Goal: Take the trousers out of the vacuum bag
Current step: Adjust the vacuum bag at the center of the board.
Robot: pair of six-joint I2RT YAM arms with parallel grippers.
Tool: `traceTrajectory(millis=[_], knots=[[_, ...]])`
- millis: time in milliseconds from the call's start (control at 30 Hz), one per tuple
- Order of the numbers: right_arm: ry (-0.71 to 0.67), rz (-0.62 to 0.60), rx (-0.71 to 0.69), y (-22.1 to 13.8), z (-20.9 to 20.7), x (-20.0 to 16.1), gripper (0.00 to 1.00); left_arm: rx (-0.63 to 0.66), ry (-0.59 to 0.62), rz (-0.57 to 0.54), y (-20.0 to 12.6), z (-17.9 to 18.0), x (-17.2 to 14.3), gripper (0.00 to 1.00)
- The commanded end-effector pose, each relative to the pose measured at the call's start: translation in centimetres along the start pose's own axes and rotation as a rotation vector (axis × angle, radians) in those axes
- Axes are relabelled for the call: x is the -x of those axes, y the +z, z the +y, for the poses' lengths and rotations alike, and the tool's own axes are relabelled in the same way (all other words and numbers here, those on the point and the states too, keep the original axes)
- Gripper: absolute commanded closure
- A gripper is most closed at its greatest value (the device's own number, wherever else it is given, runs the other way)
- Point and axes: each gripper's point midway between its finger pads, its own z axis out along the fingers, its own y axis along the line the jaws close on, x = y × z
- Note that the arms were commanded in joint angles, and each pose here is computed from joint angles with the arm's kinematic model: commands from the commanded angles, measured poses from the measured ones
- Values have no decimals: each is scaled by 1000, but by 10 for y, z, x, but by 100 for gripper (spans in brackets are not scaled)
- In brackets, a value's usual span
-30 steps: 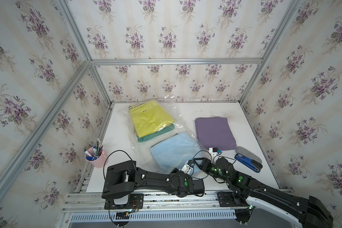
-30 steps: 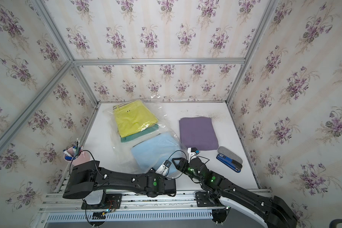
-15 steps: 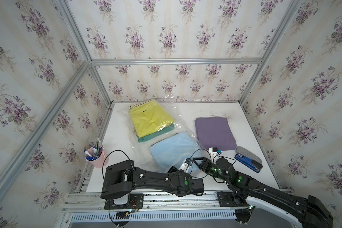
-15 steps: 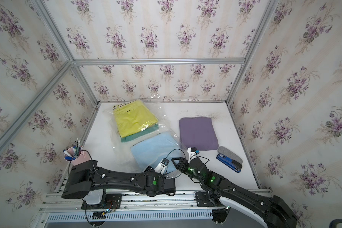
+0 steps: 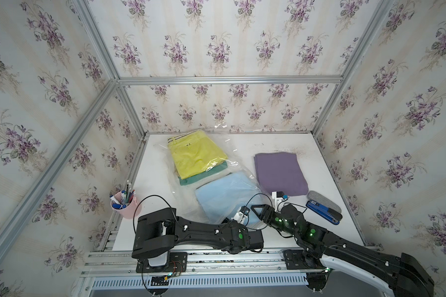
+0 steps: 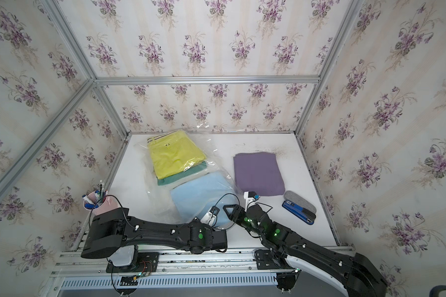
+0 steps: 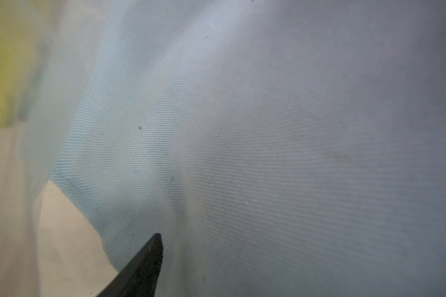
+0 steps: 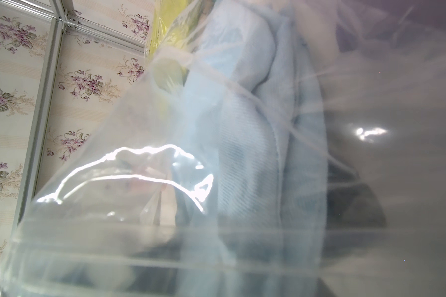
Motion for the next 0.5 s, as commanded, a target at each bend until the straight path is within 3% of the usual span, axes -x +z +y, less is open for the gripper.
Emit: traceTrajectory(millis=[0,33,100,200,300,467], knots=[[-8,-6,29,1,8,2,41,-9,-3,-14,-2,1,3,38],[-6,-4,29,2,7,1,40,-8,-4,-13,-2,2,3,40],[4,-1,24,3,4,0,38,-6,0,-10,-1,3,3,56],[20,-1,-4,4,-3,0,31,-15,4,-12,-2,1,4,70],[40,-3,4,4,-4,-1,24,-39,3,-22,-3,-4,6,74],[46,-1,13,10,-2,-1,23,-58,0,-30,-5,-10,11,80]])
